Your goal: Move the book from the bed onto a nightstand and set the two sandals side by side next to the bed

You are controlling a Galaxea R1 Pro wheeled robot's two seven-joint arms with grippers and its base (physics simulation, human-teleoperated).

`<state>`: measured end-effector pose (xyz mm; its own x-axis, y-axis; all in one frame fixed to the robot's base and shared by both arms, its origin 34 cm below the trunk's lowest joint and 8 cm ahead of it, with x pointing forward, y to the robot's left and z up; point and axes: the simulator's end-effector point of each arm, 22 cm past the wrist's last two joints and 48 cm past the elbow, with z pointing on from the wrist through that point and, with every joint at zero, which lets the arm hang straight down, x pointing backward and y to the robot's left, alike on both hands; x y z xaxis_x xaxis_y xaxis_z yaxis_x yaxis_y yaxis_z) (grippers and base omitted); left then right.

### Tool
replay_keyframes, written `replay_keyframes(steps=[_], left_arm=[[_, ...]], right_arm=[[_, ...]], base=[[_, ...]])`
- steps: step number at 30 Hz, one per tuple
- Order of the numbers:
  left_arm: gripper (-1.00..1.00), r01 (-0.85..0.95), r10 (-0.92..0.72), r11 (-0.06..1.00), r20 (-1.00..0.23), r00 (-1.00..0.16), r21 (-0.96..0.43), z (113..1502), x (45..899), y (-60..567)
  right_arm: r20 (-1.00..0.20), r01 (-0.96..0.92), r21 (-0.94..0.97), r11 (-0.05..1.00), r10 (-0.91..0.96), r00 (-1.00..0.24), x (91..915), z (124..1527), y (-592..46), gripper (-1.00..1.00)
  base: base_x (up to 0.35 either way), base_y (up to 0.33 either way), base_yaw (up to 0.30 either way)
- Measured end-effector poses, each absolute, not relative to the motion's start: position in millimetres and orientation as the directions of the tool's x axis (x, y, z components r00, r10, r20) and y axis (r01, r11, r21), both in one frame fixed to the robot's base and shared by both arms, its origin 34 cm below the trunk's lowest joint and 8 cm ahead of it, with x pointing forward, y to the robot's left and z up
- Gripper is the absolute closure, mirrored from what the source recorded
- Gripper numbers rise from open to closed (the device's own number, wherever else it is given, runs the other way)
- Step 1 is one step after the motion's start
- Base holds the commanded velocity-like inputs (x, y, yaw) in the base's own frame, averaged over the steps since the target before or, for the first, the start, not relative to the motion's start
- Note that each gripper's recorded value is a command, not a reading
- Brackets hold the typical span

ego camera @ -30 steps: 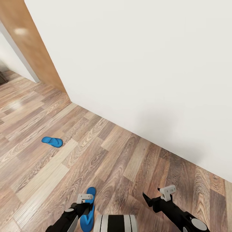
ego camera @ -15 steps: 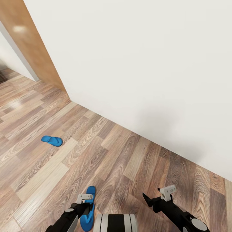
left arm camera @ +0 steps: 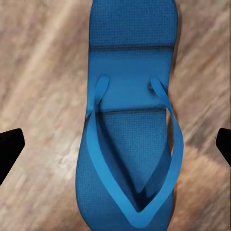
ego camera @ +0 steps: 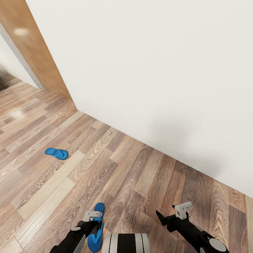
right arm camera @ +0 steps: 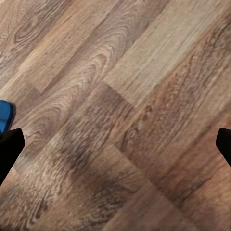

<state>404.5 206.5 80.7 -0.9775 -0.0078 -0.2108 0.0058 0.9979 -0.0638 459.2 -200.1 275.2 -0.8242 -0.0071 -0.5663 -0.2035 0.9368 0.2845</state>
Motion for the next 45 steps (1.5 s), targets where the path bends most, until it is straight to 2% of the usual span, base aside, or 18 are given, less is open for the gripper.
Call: replay_keyframes(steps=[14,45], left_arm=[[-1.00,0.005,-0.012,0.997,-0.228,-0.974,-0.072,83.6,412.6,200.5],[-1.00,-0.001,-0.014,0.997,-0.177,-0.984,-0.076,62.5,389.6,198.0]], right_arm=[[-0.566,-0.203,0.284,0.937,-0.007,-0.824,459.2,275.2,-200.2,-1.00],[-0.511,-0.184,0.298,0.937,-0.006,-0.859,444.2,249.5,-200.0,-1.00]], base=[[0.000,0.000,0.000],[0.000,0.000,0.000]])
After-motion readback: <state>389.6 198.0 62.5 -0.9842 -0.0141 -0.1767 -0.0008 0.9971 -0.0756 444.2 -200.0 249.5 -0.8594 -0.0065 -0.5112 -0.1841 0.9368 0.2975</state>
